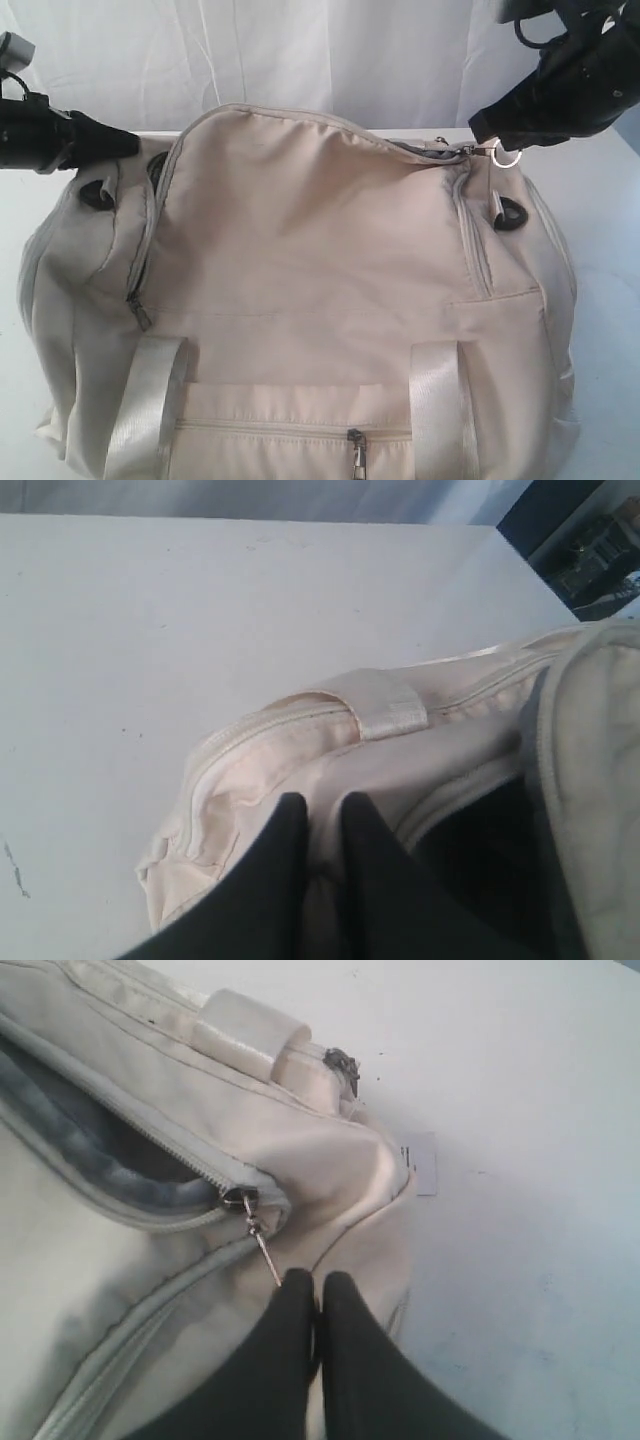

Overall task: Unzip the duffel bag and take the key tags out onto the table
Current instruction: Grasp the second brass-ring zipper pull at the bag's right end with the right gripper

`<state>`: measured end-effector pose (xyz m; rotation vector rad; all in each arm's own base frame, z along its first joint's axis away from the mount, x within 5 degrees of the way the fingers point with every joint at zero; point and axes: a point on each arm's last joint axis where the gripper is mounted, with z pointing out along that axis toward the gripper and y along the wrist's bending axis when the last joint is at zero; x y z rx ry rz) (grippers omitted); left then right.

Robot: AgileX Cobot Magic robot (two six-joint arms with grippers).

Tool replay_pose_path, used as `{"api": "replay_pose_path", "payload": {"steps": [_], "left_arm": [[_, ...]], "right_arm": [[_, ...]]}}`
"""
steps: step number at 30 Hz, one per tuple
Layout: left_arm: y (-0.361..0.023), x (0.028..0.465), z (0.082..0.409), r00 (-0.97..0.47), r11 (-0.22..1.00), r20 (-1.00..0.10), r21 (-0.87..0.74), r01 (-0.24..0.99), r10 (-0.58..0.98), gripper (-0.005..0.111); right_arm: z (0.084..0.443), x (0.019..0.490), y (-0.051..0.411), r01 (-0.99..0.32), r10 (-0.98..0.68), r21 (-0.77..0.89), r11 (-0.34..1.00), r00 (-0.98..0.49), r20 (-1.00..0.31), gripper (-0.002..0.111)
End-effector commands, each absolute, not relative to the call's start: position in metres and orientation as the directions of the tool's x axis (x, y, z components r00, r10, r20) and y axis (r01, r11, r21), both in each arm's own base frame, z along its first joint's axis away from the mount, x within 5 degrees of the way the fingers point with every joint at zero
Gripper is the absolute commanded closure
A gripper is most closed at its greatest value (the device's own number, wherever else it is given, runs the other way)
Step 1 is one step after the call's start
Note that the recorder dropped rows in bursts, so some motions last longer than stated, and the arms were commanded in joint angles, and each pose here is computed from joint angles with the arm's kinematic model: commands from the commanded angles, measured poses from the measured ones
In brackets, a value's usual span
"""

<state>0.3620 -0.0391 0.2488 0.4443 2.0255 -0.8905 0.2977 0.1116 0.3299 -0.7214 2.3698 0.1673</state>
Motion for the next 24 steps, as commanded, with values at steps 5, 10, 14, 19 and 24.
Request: {"api": "replay_pose_path", "payload": {"steps": [5, 10, 14, 19, 24], "left_arm": [[-0.007, 0.377, 0.308, -0.375, 0.654, -0.923, -0.339, 0.677, -0.09, 0.064], [-0.003, 0.386, 0.343, -0.283, 0.651, -0.942, -0.328, 0.684, -0.178, 0.046], [-0.037, 0.386, 0.356, -0.289, 0.585, -0.944, -0.326, 0.743, -0.159, 0.046], [-0.089, 0.384, 0.349, -0.227, 0.579, -0.972, -0.146, 0.802, 0.069, 0.046], [-0.104, 0.395, 0.344, -0.213, 0.673, -0.971, -0.087, 0.734, 0.107, 0.046]], "right_arm": [[0.334, 0.299, 0.107, -0.529, -0.453, -0.092, 0.843, -0.609, -0.651, 0.108], [0.335, 0.3, 0.108, -0.526, -0.444, -0.087, 0.846, -0.604, -0.662, 0.108], [0.337, 0.302, 0.109, -0.52, -0.424, -0.075, 0.851, -0.594, -0.684, 0.108], [0.338, 0.302, 0.111, -0.514, -0.398, -0.052, 0.856, -0.592, -0.701, 0.108], [0.337, 0.301, 0.111, -0.517, -0.402, -0.05, 0.855, -0.598, -0.693, 0.108]]}}
